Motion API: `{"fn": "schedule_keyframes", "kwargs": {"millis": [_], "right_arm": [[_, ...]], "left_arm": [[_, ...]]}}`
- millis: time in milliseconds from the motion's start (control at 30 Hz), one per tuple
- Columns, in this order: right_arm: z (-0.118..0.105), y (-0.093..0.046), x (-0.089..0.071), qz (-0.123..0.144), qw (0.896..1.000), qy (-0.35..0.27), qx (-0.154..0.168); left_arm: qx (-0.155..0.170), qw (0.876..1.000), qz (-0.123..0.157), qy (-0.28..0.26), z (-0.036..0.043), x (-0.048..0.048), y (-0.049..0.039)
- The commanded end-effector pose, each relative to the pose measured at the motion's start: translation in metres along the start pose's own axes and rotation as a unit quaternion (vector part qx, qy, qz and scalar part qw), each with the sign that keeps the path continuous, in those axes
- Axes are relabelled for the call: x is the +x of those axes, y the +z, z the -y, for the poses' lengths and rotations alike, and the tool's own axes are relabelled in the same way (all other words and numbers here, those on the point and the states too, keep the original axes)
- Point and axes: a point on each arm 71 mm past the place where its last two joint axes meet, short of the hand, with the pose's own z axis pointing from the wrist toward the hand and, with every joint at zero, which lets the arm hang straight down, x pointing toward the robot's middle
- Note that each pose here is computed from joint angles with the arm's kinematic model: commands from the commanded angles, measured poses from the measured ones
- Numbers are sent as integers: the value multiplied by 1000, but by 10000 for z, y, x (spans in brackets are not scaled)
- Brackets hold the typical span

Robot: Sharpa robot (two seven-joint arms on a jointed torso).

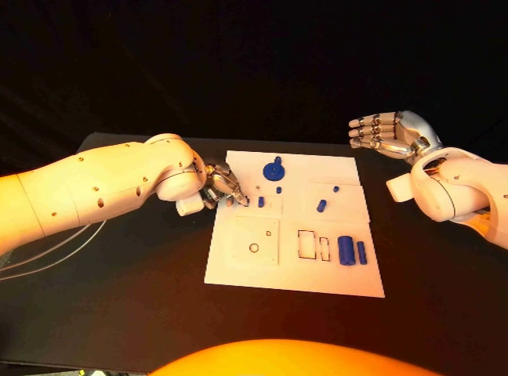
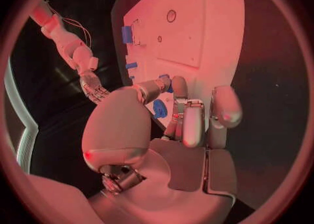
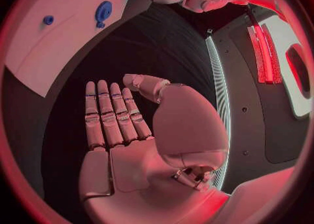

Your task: Assemble the parts on the task board

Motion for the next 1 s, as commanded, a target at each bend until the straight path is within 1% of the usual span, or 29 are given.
{"fn": "schedule_keyframes", "kwargs": {"millis": [33, 267, 567, 733, 1000], "right_arm": [[-3, 3, 12, -3, 1000, 1, -1], [-4, 4, 17, -4, 1000, 1, -1], [-6, 9, 25, -5, 1000, 2, -1], [-7, 13, 31, -5, 1000, 2, -1], [-3, 17, 40, -7, 1000, 2, 0]], "left_arm": [[-3, 1000, -2, 4, 46, -24, 16], [-8, 1000, 10, 18, 129, -77, 58], [-16, 999, 20, 47, 214, -102, 100], [-21, 998, 17, 58, 242, -121, 118], [-23, 997, 2, 69, 277, -133, 134]]}}
